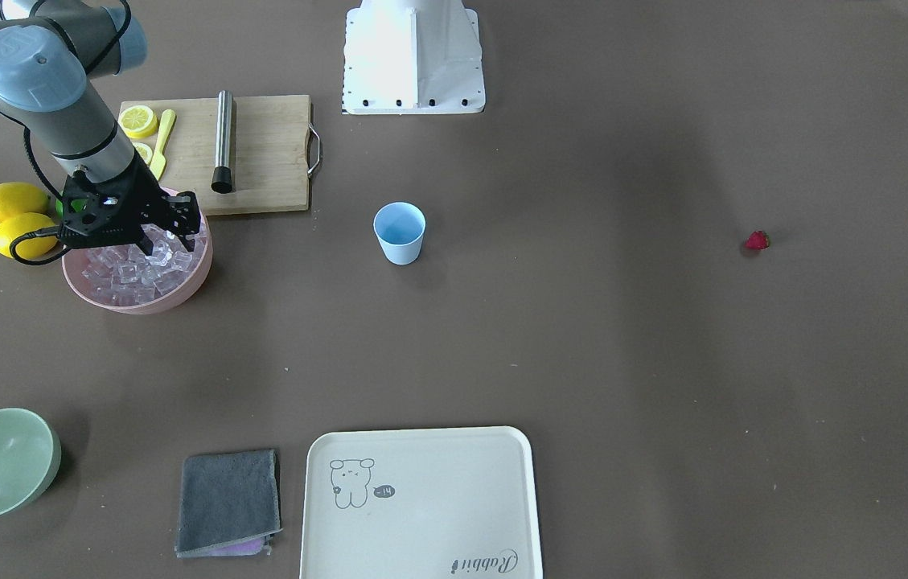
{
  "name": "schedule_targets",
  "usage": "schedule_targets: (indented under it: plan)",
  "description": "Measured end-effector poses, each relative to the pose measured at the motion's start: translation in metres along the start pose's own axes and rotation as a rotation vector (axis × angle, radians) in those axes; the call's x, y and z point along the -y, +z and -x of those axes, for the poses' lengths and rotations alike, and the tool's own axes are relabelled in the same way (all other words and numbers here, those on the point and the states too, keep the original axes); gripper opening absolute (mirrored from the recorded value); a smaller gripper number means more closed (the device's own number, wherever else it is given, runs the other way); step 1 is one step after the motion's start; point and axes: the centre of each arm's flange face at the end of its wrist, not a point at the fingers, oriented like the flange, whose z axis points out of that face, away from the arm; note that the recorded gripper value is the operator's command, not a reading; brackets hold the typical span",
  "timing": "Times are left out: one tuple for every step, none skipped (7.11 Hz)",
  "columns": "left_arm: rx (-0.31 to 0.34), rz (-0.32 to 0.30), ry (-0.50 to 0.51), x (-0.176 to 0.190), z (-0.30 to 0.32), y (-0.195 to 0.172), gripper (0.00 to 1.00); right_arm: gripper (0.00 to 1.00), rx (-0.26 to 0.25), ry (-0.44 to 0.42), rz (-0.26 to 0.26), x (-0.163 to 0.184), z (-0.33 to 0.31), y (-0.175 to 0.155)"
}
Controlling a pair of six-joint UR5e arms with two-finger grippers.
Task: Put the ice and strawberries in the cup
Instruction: 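Grasp another ice cube in the pink bowl with the right gripper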
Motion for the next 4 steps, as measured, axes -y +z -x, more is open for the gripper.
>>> schedule_targets:
  plan:
    - [0.000, 0.001, 0.001, 0.0000, -0.0003, 0.0006, 0.99, 0.63, -0.005, -0.005, 0.002, -0.0010, -0.0041, 0.0015]
    - [0.000, 0.002, 0.002, 0.0002, -0.0007, 0.0012, 0.99, 0.64, -0.003, -0.017, 0.004, -0.0019, -0.0062, 0.0007]
    - [0.000, 0.002, 0.003, 0.0009, -0.0013, 0.0015, 0.99, 0.63, 0.001, -0.027, 0.004, -0.0011, -0.0072, -0.0015]
    - [-0.001, 0.002, 0.004, 0.0015, -0.0016, 0.0016, 0.99, 0.63, 0.002, -0.034, 0.004, -0.0002, -0.0080, -0.0026]
